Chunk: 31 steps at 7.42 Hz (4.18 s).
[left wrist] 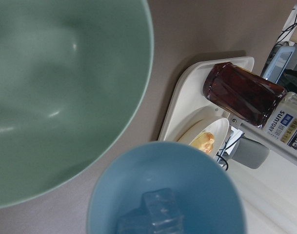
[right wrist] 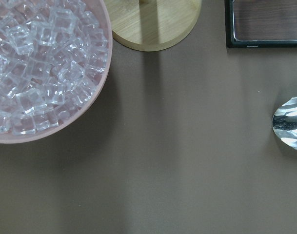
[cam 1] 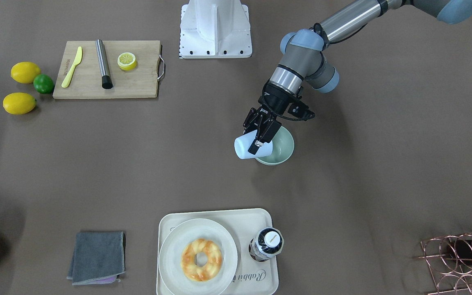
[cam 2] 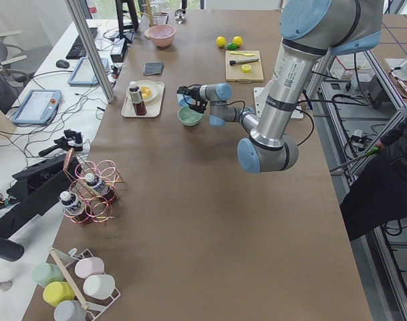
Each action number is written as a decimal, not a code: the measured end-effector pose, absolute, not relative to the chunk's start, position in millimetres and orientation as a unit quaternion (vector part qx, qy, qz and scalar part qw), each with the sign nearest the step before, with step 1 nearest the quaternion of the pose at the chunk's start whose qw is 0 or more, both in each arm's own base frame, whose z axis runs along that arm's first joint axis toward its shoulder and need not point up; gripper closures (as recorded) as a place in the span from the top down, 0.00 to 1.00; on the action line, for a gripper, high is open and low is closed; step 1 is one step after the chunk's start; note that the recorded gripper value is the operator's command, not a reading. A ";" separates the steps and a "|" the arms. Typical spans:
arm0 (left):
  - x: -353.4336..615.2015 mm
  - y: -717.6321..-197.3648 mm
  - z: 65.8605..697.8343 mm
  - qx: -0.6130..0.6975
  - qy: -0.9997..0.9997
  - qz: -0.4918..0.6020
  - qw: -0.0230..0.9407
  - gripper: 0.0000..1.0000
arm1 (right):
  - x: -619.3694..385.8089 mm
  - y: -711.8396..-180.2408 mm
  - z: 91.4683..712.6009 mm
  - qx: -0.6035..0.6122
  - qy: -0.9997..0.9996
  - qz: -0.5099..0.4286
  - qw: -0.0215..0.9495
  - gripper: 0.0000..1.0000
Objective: Pour ice into bowl
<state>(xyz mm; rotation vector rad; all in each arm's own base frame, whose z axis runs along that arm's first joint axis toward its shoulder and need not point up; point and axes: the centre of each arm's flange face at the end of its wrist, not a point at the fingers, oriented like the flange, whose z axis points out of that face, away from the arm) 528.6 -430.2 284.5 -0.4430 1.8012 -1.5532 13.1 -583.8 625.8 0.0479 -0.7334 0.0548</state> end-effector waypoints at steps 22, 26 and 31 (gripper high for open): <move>286.5 -477.0 458.1 0.111 0.508 -0.611 0.597 0.47 | 5.4 -582.2 622.8 0.024 -0.358 0.019 0.933 0.99; 239.1 -443.8 591.1 0.170 0.366 -0.550 0.731 0.44 | 3.2 -583.3 616.9 0.026 -0.359 0.024 0.933 0.99; 176.3 -387.4 682.5 0.209 0.213 -0.437 0.848 0.43 | -3.2 -585.2 611.6 0.021 -0.358 0.027 0.933 0.99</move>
